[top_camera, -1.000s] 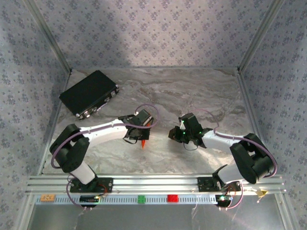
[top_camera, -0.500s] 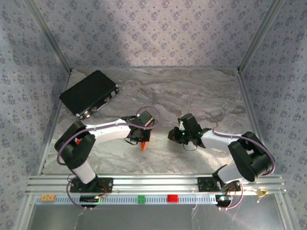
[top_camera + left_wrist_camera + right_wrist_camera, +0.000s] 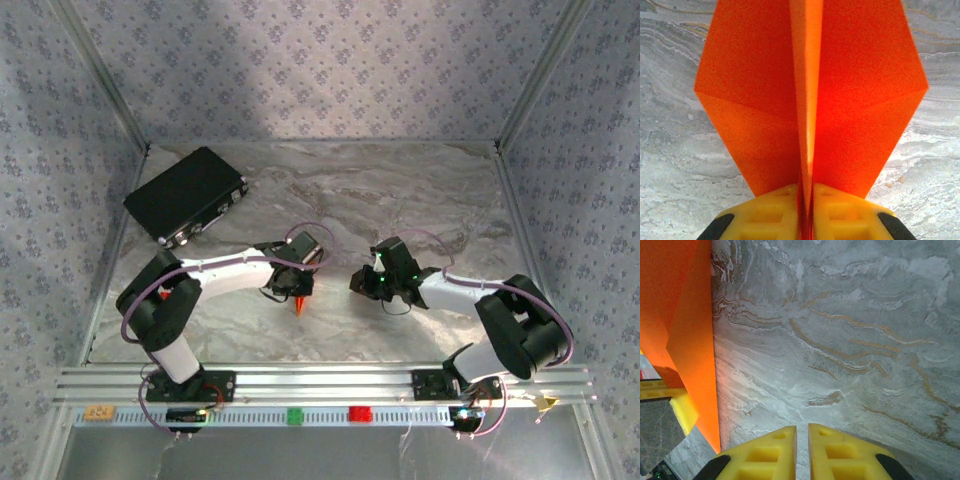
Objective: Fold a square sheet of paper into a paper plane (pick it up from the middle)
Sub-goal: Move the paper plane to the center of the table.
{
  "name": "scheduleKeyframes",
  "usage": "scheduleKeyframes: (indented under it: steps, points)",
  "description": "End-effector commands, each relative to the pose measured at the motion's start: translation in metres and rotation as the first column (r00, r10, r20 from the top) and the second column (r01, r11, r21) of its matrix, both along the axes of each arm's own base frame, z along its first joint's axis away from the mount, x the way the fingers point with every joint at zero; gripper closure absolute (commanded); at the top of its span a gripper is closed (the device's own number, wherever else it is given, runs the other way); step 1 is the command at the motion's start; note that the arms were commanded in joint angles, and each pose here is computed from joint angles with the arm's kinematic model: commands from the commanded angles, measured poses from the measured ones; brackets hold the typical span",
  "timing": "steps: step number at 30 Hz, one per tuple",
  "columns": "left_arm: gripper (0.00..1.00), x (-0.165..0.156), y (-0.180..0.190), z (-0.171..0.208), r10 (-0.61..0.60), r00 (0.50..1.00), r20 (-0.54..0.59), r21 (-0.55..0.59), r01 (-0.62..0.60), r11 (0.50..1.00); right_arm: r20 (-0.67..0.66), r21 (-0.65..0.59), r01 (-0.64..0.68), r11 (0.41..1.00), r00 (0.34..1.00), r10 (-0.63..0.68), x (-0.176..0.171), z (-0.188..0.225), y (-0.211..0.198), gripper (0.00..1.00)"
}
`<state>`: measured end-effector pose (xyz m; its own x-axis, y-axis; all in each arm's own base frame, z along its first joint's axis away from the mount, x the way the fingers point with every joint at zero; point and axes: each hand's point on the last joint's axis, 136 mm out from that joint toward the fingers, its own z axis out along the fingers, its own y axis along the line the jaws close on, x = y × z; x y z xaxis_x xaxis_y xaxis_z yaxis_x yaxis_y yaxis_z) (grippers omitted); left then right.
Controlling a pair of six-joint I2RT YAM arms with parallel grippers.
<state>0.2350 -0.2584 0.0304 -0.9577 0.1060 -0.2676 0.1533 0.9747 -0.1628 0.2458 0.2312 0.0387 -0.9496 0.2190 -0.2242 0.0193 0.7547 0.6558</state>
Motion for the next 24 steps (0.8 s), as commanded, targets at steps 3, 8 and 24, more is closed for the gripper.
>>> scheduleKeyframes:
  steps: [3, 8, 24]
  points:
    - [0.86, -0.001, -0.006, 0.0, -0.021, 1.0, -0.011, 0.008, 0.021, 1.0, 0.011, 0.009, -0.019, 1.0, 1.0, 0.019, 0.003, 0.004, 0.006, 0.85]
    - [0.86, -0.002, -0.006, -0.003, -0.027, 1.0, -0.013, 0.011, 0.027, 1.0, 0.013, 0.011, -0.019, 1.0, 1.0, 0.019, 0.003, 0.004, 0.007, 0.84]
    - [0.81, -0.006, 0.001, -0.02, -0.019, 0.999, -0.027, 0.077, 0.021, 0.997, 0.009, 0.011, -0.022, 1.0, 1.0, 0.022, 0.003, 0.004, 0.008, 0.84]
